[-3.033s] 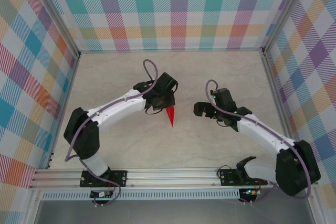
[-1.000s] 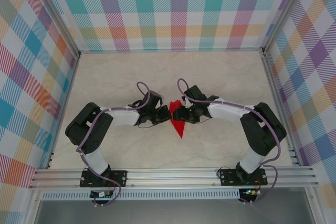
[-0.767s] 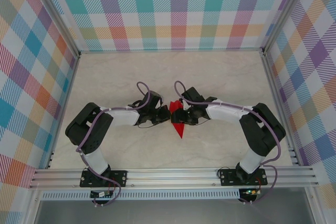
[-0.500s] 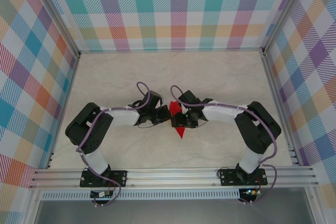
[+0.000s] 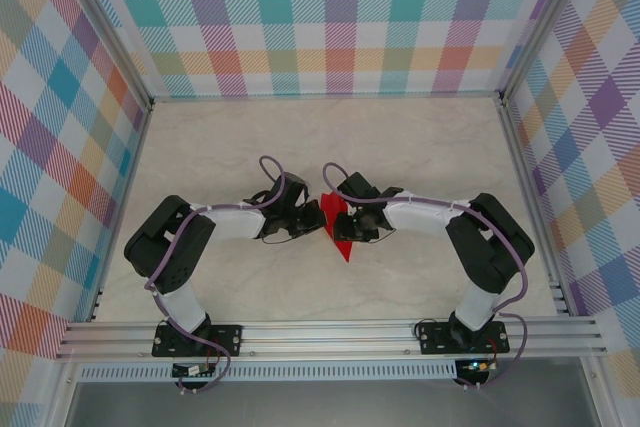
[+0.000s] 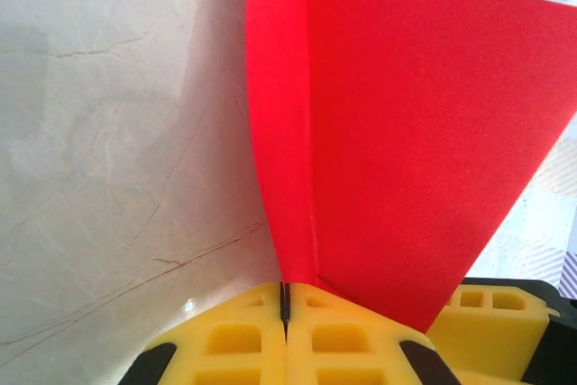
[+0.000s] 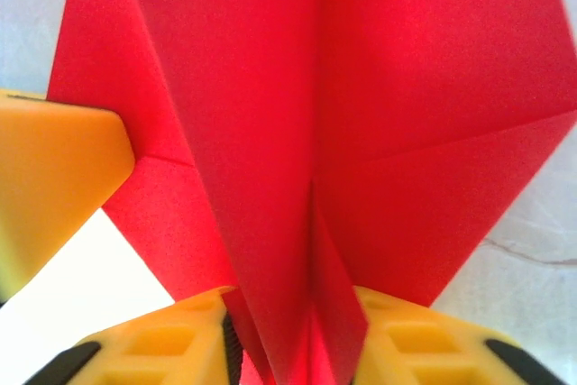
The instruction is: Fold a paper plane with a square sheet of paper (pick it up from the middle)
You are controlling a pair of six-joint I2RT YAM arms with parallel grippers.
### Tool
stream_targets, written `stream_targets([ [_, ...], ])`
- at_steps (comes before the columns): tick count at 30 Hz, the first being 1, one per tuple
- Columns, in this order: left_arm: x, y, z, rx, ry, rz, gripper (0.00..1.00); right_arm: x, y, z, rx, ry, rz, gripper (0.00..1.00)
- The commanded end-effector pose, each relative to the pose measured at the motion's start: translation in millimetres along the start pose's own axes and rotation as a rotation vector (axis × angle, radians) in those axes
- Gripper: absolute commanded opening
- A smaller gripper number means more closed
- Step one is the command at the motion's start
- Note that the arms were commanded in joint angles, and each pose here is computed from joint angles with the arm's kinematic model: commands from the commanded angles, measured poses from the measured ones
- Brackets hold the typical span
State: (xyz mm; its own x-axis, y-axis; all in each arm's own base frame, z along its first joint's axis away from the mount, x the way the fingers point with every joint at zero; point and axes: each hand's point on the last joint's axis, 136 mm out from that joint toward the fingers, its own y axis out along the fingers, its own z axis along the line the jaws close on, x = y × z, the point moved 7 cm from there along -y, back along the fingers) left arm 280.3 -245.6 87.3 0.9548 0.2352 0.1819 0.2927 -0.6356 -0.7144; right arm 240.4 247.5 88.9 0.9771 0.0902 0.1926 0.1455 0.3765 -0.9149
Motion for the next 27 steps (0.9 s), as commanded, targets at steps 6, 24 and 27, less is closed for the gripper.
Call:
stream_targets([
  [6, 4.8, -6.4, -3.0, -0.024, -0.005, -0.015, 0.03, 10.1, -8.8, 11.1, 0.018, 0.002, -0.05, 0.22],
  [24, 15.2, -38.0, 0.5, 0.082, -0.044, -0.11, 0.35, 13.4, 0.7, 13.0, -0.105, -0.002, -0.026, 0.14],
  [27, 17.9, -56.5, 8.2, 0.168, -0.061, -0.169, 0.45, 13.1, 2.9, 14.7, -0.133, -0.007, -0.019, 0.15],
])
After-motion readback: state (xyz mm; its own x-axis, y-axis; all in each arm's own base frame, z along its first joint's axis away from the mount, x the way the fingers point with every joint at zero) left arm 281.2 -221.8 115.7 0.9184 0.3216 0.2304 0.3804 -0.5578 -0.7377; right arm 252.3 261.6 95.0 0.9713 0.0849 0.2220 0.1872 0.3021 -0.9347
